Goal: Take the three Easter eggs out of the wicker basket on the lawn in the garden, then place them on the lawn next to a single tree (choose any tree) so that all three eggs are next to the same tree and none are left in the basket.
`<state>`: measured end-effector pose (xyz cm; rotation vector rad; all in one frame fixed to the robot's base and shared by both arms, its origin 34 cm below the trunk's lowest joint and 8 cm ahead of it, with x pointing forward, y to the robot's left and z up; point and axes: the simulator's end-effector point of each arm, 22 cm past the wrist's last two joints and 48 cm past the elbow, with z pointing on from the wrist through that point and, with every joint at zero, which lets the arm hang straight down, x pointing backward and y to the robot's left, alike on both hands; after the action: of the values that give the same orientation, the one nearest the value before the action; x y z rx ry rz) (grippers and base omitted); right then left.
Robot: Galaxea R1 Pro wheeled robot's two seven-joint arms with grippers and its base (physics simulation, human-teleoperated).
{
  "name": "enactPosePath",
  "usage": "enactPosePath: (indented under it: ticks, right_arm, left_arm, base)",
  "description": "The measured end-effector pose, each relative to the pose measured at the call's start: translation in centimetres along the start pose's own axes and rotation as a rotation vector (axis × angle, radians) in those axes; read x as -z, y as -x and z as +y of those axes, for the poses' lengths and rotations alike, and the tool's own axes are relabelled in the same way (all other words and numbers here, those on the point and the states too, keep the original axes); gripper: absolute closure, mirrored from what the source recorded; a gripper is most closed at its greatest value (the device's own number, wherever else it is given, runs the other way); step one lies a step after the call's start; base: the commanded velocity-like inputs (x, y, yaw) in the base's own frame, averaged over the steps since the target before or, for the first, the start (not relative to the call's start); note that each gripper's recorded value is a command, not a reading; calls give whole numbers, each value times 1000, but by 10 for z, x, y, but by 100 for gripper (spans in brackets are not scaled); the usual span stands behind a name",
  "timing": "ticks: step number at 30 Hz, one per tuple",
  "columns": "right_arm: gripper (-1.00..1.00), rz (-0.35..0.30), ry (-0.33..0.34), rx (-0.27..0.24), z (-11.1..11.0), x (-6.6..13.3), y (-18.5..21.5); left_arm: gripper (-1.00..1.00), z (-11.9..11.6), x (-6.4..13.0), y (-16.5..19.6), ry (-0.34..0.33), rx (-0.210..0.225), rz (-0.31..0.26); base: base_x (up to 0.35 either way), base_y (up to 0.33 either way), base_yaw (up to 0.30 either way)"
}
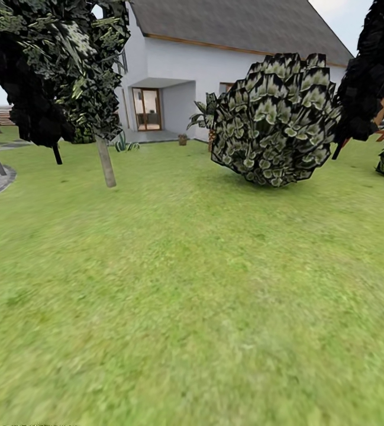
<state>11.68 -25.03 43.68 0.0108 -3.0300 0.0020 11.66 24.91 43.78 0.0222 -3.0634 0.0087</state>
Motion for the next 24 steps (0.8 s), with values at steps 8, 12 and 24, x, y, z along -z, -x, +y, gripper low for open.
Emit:
enactPosePath:
  ticks: [8,12,24]
  right_arm:
    - [-100,10,-1,2,-1,0,-4]
    - [-100,10,-1,3,-1,0,-4]
    - [-100,9,-1,3,-1,0,-4]
  left_arm:
    - [-100,-1,0,-4,-1,0,10]
    - [-100,-1,0,-5,-1,0,12]
    - [-100,-1,0,-5,-1,0,13]
  base:
    - [282,0,69]
    - [319,0,6]
    - [322,0,0]
